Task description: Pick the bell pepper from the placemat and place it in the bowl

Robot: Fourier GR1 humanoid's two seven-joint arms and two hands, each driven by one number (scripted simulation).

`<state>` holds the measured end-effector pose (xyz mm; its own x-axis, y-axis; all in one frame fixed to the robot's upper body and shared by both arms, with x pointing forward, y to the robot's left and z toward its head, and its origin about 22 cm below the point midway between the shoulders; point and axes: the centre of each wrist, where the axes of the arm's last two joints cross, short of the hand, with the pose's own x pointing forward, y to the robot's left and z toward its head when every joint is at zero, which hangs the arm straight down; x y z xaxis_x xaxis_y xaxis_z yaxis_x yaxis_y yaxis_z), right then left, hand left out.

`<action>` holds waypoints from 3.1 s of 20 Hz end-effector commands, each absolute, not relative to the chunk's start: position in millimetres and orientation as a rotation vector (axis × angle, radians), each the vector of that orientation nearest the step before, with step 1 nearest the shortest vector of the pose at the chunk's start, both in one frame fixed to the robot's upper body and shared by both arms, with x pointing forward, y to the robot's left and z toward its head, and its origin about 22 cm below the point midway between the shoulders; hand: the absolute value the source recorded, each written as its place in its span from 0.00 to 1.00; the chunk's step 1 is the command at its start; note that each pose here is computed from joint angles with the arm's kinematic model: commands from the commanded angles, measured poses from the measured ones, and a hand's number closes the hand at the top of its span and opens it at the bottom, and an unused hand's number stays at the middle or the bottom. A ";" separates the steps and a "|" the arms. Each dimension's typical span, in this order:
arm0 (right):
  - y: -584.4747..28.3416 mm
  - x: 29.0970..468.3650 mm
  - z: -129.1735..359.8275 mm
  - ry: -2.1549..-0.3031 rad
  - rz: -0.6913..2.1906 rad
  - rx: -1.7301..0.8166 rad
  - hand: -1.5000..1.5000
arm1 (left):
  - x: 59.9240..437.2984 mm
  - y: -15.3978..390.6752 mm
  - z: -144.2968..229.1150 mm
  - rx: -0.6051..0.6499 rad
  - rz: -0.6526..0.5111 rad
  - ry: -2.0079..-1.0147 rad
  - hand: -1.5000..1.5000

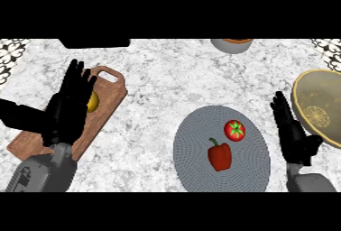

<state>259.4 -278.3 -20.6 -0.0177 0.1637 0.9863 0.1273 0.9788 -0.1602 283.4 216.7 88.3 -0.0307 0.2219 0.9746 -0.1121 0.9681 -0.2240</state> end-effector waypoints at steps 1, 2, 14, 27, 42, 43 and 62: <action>-229.6 264.9 -1.2 -1.646 0.104 -0.079 0.00 | 282.7 252.1 90.3 -0.035 0.187 -1.626 0.50; -213.6 262.3 6.7 -1.688 0.220 0.096 0.00 | 291.9 240.9 101.6 0.025 0.169 -1.667 0.50; -96.5 172.9 29.3 -2.118 0.669 -0.024 0.00 | 279.5 330.3 88.3 0.284 0.049 -1.761 0.50; -167.9 127.2 139.4 -1.699 1.153 -0.577 0.00 | 282.7 339.4 91.7 0.292 0.042 -1.764 0.50; -168.1 137.2 185.9 -1.217 1.546 -0.634 0.00 | 291.2 323.5 78.9 0.244 0.025 -1.795 0.50; -161.2 149.6 171.3 -1.207 1.526 -0.613 0.00 | 300.2 339.2 88.7 0.228 0.044 -1.792 0.50; -167.6 201.8 96.5 -1.073 1.501 -0.598 0.00 | 292.3 336.6 75.3 0.238 0.027 -1.783 0.50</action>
<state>184.9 -161.5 124.9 -0.2417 0.9472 0.2106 -0.4775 0.0728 -0.8756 292.9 329.6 78.8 -0.2062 -0.1490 0.9671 -0.1814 0.9770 0.1118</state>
